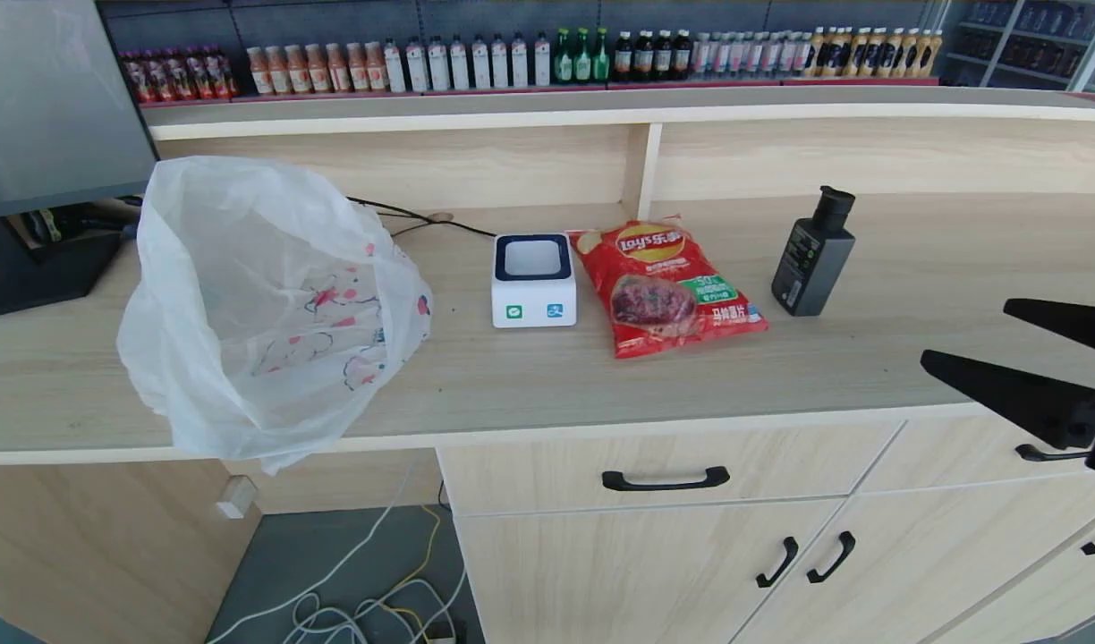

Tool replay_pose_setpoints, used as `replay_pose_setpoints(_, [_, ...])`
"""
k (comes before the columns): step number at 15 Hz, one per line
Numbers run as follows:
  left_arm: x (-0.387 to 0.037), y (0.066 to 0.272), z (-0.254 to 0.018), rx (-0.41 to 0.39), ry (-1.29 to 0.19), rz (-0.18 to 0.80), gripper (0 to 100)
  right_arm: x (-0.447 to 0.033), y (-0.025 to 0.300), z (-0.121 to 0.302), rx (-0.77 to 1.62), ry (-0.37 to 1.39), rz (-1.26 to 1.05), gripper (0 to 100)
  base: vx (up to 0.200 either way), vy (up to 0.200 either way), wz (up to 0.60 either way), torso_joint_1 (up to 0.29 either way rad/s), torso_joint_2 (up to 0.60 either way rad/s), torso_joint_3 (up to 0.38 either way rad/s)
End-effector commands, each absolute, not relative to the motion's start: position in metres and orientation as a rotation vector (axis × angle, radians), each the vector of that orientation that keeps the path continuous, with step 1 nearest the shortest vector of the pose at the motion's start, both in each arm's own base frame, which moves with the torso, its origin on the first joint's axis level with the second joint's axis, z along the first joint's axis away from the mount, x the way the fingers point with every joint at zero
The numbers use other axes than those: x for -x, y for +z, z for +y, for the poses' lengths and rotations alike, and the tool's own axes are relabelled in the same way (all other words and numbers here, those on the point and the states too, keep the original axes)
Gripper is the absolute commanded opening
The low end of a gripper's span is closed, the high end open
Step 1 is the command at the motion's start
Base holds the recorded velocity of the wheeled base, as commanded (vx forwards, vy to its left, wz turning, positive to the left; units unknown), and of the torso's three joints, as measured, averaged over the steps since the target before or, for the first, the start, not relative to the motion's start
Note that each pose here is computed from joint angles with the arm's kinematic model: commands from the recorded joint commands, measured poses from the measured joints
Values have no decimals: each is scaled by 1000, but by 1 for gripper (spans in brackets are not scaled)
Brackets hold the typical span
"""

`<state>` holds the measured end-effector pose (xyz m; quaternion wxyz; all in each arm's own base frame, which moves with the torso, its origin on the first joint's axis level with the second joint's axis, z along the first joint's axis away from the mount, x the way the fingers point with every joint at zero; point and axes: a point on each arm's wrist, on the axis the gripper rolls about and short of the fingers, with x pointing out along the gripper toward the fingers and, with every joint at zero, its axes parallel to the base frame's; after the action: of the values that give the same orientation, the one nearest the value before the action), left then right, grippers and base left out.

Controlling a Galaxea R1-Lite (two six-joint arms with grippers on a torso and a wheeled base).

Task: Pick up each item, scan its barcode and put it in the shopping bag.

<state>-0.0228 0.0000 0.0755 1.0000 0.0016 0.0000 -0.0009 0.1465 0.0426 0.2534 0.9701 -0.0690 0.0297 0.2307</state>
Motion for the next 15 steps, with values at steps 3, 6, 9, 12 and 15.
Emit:
replay_pose_setpoints(3, [23,75,0,-3,-2,0,100,-195,256,116,33,580,160,100,0,0,0,0,0,0])
replay_pose_setpoints(6, [23,75,0,-3,-2,0,100,-210,263,132,6,558,155,100,0,0,0,0,0,0])
replay_pose_setpoints(9, [23,75,0,-3,-2,0,100,-241,267,148,7,527,154,100,0,0,0,0,0,0])
replay_pose_setpoints(12, [23,75,0,-3,-2,0,100,-264,264,162,10,521,163,100,0,0,0,0,0,0])
replay_pose_setpoints(15, [23,75,0,-3,-2,0,100,-290,273,178,17,507,122,100,0,0,0,0,0,0])
